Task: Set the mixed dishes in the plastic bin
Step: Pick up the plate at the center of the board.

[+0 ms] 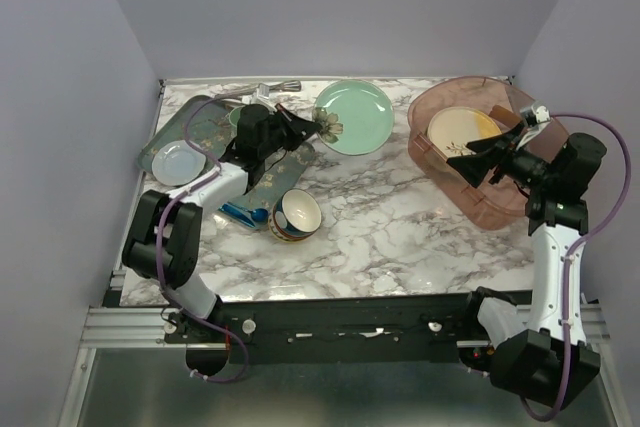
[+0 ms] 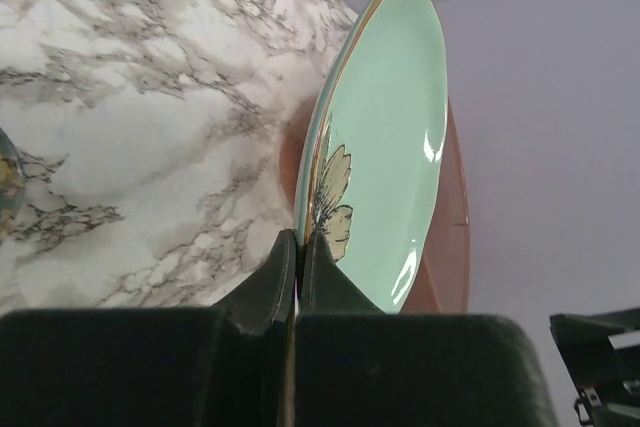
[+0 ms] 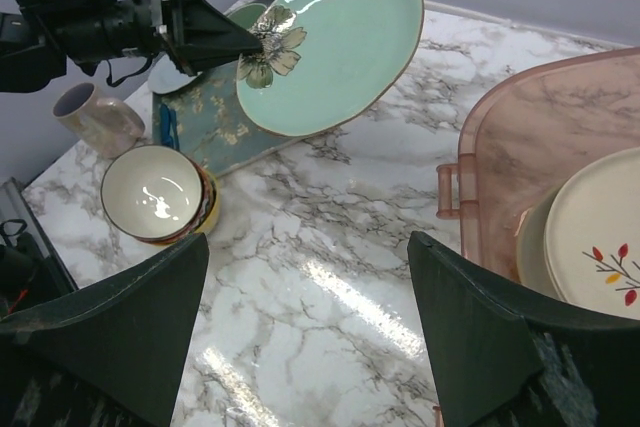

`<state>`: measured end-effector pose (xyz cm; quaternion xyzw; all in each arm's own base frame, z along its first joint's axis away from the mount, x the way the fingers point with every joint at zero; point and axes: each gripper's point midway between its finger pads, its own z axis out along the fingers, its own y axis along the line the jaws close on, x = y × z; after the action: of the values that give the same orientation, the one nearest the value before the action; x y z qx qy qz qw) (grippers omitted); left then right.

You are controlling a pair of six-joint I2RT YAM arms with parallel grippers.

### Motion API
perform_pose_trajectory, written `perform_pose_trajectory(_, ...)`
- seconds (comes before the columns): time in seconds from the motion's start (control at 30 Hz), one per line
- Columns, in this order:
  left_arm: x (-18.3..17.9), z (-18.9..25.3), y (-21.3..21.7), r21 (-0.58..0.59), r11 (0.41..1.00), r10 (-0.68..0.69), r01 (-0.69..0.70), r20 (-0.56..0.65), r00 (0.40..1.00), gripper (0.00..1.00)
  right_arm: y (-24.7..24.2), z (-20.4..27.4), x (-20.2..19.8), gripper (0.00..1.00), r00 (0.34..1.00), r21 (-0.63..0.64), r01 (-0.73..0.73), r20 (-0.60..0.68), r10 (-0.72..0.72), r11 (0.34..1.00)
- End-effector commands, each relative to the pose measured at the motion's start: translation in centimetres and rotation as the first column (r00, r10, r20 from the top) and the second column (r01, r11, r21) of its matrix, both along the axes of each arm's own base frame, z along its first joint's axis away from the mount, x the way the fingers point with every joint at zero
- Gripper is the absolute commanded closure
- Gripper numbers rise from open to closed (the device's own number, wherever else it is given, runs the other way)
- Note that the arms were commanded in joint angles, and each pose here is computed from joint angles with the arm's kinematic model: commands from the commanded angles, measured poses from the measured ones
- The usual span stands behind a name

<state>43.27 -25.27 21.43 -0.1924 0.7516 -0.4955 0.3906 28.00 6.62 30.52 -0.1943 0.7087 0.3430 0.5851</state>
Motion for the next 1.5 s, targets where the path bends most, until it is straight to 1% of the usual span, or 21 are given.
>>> perform_pose_trajectory(0.0, -3.6, 9.6, -2.3, -0.127, 0.986, -0.076, 0.112, 0.260, 0.963, 1.00, 0.9, -0.1, -0.3, 0.10, 0.998, 0.051, -0.060, -0.014, 0.061, 0.997)
perform_pose_trajectory(0.23, -7.3, 10.2, -4.0, -0.117, 0.981, -0.115, 0.154, 0.290, 0.950, 1.00, 1.6, -0.9, 0.1, 0.09, 0.994, 0.115, -0.081, -0.063, 0.088, 0.990)
perform_pose_trajectory(0.47, -9.5, 11.0, -5.8, -0.113, 0.976, -0.143, 0.187, 0.318, 0.937, 1.00, 2.2, -2.0, 1.0, 0.09, 0.986, 0.155, -0.075, -0.133, 0.096, 0.985)
perform_pose_trajectory(0.8, -10.6, 11.1, -7.5, -0.111, 0.970, -0.168, 0.214, 0.324, 0.931, 1.00, 1.9, -3.3, 2.2, 0.12, 0.979, 0.169, 0.009, -0.201, 0.025, 0.986)
perform_pose_trajectory(1.13, -11.7, 11.4, -9.7, -0.114, 0.959, -0.211, 0.261, 0.331, 0.920, 1.00, 2.4, -4.7, 3.0, 0.17, 0.964, 0.179, 0.030, -0.265, 0.019, 0.983)
perform_pose_trajectory(1.23, -12.0, 11.5, -10.3, -0.113, 0.955, -0.222, 0.273, 0.334, 0.916, 1.00, 2.4, -5.1, 3.1, 0.23, 0.958, 0.191, 0.041, -0.287, 0.016, 0.981)
perform_pose_trajectory(1.27, -12.0, 11.4, -10.5, -0.111, 0.955, -0.224, 0.274, 0.332, 0.916, 1.00, 2.5, -5.0, 3.1, 0.29, 0.956, 0.200, 0.041, -0.292, 0.020, 0.979)
perform_pose_trajectory(1.33, -12.3, 11.6, -10.9, -0.110, 0.952, -0.233, 0.284, 0.338, 0.912, 1.00, 2.6, -5.2, 3.1, 0.37, 0.951, 0.215, 0.041, -0.308, 0.027, 0.976)
perform_pose_trajectory(1.37, -12.2, 11.4, -11.1, -0.108, 0.952, -0.236, 0.285, 0.334, 0.913, 1.00, 2.6, -5.3, 3.1, 0.48, 0.949, 0.221, 0.043, -0.313, 0.030, 0.974)
perform_pose_trajectory(1.43, -12.5, 11.7, -11.5, -0.106, 0.949, -0.245, 0.296, 0.340, 0.908, 1.00, 2.8, -5.3, 3.1, 0.61, 0.944, 0.238, 0.041, -0.327, 0.041, 0.970)
perform_pose_trajectory(1.47, -12.4, 11.5, -11.6, -0.100, 0.950, -0.246, 0.295, 0.338, 0.908, 1.00, 2.8, -5.1, 3.1, 0.74, 0.944, 0.241, 0.041, -0.327, 0.041, 0.970)
